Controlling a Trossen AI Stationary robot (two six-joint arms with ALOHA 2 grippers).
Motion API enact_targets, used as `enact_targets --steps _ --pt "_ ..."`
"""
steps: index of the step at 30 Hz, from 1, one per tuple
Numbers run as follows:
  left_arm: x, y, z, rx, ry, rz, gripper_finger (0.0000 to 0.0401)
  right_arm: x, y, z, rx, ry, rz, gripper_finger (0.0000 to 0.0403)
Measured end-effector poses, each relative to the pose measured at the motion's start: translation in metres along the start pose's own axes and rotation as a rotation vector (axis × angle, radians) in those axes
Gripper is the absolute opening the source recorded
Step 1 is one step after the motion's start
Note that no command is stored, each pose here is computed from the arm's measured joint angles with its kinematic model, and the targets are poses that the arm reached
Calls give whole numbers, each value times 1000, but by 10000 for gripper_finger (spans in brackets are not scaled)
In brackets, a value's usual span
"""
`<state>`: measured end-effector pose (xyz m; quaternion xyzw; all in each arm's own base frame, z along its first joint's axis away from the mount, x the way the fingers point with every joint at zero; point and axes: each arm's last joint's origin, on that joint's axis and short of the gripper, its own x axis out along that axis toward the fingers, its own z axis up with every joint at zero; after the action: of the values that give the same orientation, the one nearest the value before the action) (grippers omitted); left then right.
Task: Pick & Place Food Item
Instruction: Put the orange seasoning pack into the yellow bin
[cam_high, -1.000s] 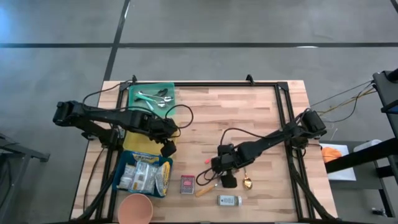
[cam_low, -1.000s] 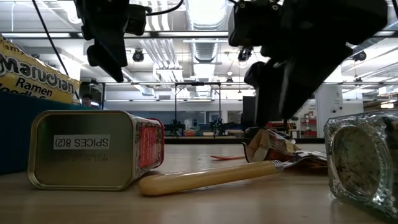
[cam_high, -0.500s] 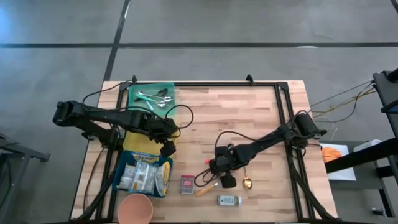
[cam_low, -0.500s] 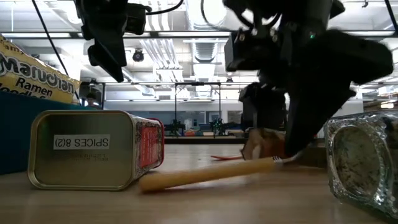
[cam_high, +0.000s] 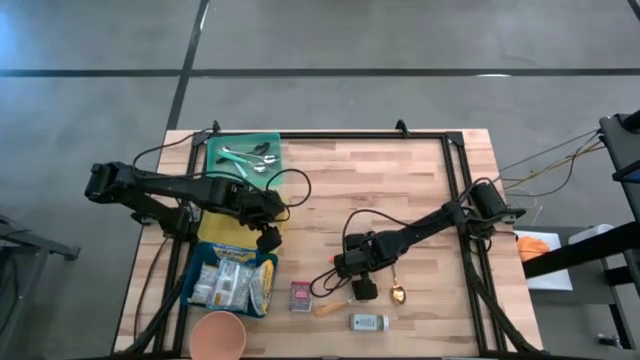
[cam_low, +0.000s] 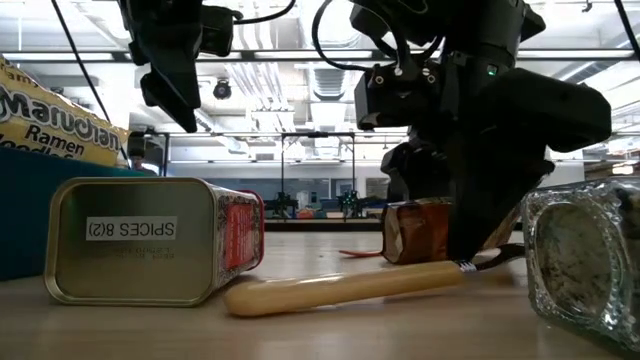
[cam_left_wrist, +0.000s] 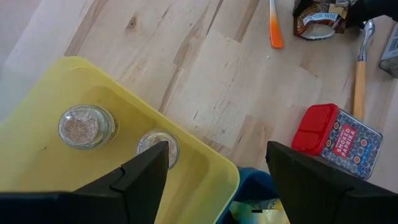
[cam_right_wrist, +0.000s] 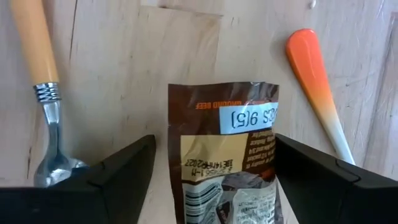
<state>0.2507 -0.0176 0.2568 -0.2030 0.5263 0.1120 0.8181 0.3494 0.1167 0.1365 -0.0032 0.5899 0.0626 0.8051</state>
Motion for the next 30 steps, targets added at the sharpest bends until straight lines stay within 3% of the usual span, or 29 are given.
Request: enact_targets --steps 10,15,23,30 --pt "0 0 0 7 1 1 278 -1 -1 0 9 -5 -24 136" --pt "0 1 -1 6 8 5 278 -12 0 0 90 -18 -7 58" --pt "0 0 0 -50 1 1 278 -71 1 9 315 -222 38 50" --pt "-10 -12 16 -113 -199 -135 278 -151 -5 17 524 -658 -21 60"
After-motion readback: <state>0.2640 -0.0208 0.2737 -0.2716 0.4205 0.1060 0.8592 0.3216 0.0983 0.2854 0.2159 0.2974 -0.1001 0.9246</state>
